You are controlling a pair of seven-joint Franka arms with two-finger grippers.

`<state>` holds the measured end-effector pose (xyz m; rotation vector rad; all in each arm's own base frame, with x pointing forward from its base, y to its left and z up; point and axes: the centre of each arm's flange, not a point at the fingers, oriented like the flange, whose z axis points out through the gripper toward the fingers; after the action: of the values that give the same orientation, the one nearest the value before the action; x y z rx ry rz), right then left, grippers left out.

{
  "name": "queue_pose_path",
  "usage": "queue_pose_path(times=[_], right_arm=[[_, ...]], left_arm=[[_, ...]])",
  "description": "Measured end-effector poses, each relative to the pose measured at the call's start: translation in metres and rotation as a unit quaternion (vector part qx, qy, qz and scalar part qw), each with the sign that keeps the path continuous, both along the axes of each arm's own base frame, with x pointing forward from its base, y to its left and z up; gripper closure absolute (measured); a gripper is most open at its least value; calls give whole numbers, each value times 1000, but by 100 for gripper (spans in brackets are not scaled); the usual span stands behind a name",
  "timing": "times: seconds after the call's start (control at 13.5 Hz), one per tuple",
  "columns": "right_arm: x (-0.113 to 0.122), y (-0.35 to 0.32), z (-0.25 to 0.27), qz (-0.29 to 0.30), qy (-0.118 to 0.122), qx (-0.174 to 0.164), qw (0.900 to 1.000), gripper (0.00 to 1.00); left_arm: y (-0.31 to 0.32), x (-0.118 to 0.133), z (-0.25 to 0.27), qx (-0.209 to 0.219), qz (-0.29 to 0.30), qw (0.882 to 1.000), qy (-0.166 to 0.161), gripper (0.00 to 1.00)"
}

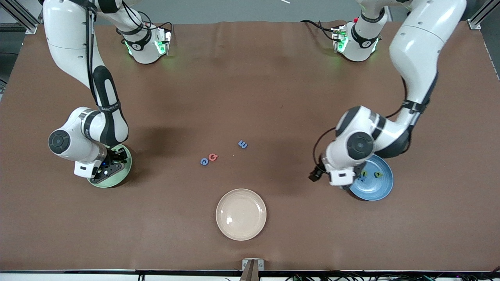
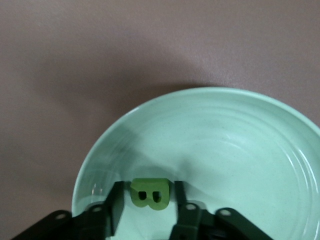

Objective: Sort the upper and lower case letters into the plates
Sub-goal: 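Drop the x into the blue plate while the right gripper drops the B, then grasp the blue 3 with the left gripper while the right gripper grasps the G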

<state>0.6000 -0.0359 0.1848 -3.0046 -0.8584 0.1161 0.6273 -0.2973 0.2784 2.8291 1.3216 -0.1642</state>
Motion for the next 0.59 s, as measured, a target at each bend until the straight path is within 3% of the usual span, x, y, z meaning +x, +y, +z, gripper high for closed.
queue_pose_path(times=[0.3, 0.44, 0.59], right_arm=[[20, 18, 55, -8, 17, 40, 999, 4], [25, 36, 84, -60, 32, 54, 996, 2], [26, 74, 94, -135, 41, 47, 989, 2]], left_arm=[[-90, -38, 2, -9, 12, 1000, -9, 0], [-136, -64, -4, -6, 29, 1000, -7, 0], [-178, -89, -14, 1, 35, 999, -9, 0]])
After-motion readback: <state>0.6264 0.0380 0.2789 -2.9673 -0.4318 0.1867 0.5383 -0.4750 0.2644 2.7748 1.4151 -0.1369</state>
